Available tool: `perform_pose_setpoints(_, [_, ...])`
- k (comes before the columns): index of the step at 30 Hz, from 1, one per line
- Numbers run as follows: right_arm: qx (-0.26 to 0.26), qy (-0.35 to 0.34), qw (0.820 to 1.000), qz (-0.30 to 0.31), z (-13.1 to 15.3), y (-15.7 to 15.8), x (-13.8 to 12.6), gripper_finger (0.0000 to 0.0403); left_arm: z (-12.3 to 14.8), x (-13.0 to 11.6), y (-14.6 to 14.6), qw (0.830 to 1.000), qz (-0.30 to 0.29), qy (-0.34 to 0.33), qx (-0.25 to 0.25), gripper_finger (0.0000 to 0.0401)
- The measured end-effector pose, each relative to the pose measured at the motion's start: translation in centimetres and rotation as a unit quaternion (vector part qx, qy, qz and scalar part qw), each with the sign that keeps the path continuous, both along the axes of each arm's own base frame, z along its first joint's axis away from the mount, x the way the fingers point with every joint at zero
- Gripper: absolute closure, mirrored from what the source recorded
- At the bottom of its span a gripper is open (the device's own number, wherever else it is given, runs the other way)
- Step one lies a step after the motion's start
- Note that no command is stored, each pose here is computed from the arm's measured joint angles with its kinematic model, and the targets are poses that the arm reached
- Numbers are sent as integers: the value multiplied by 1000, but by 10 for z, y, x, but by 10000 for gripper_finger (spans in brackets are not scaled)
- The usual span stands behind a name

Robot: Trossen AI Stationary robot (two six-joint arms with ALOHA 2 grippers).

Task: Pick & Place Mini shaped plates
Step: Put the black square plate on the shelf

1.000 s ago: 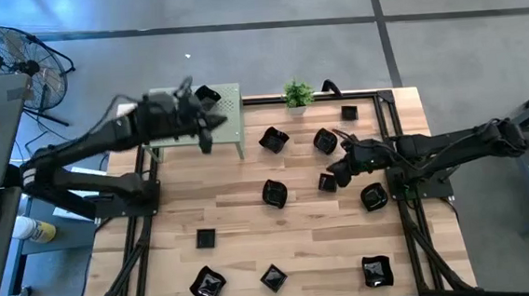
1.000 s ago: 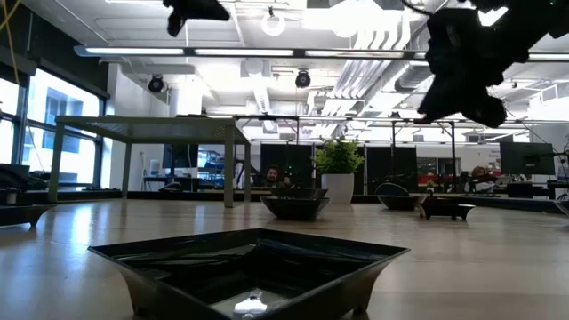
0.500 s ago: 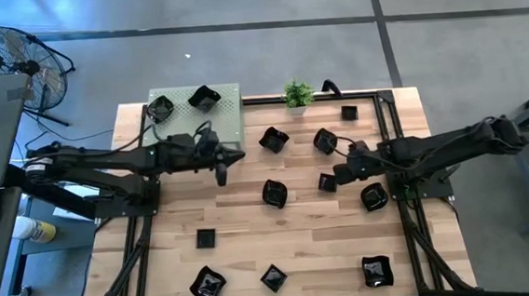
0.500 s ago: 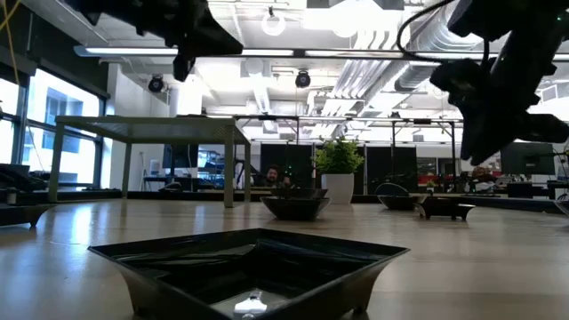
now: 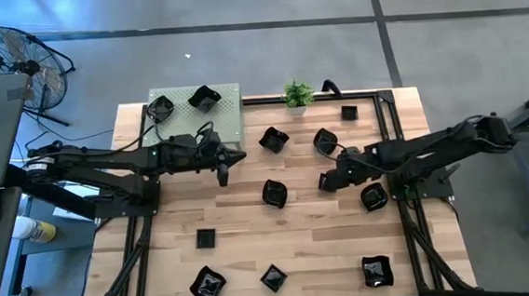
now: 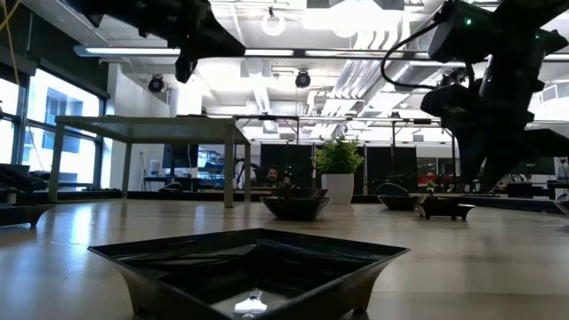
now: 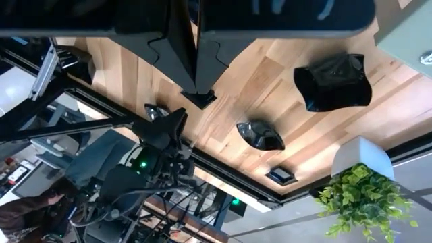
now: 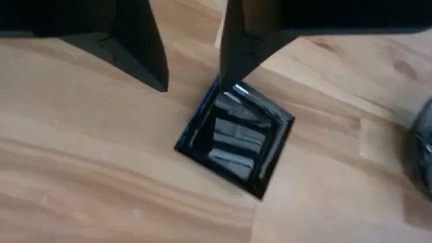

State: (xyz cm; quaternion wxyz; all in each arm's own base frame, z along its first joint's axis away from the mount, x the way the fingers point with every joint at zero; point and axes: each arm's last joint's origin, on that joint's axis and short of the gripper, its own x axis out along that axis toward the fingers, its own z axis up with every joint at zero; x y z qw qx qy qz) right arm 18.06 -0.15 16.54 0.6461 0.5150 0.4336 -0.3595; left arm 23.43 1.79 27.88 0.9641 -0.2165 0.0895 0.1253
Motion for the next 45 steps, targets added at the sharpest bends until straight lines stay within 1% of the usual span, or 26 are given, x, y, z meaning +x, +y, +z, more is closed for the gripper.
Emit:
perform_pose_setpoints(3, [-2,11,1000,3,-4,0,2,248,0,0,0,1000,1,0,0,401])
perform_pose_setpoints(7, [-21,13,1000,-5,-9,-1,7,245,0,0,0,1000,3,0,1,401])
perform_pose_setpoints(11, [-16,10,1000,-7,-14,-1,13,265,0,0,1,1000,13,2,2,401])
perform_pose_setpoints(15, [1,13,999,-30,-19,-1,17,291,-1,0,1,1000,14,4,2,401])
perform_pose_setpoints(21, [-2,24,999,-34,-24,-1,18,322,-1,0,1,1000,12,4,2,401])
perform_pose_setpoints(29, [2,18,999,-32,-23,-1,19,372,-1,0,1,1000,11,5,1,401])
perform_pose_setpoints(36, [-8,11,999,-36,-23,-2,21,380,-1,0,1,1000,12,5,0,401])
perform_pose_setpoints(42, [-11,2,1000,-23,-22,-1,22,400,-1,0,1,1000,11,4,-3,401])
perform_pose_setpoints(45, [-11,2,1000,-19,-22,-1,23,398,-1,0,1,1000,12,3,-7,401])
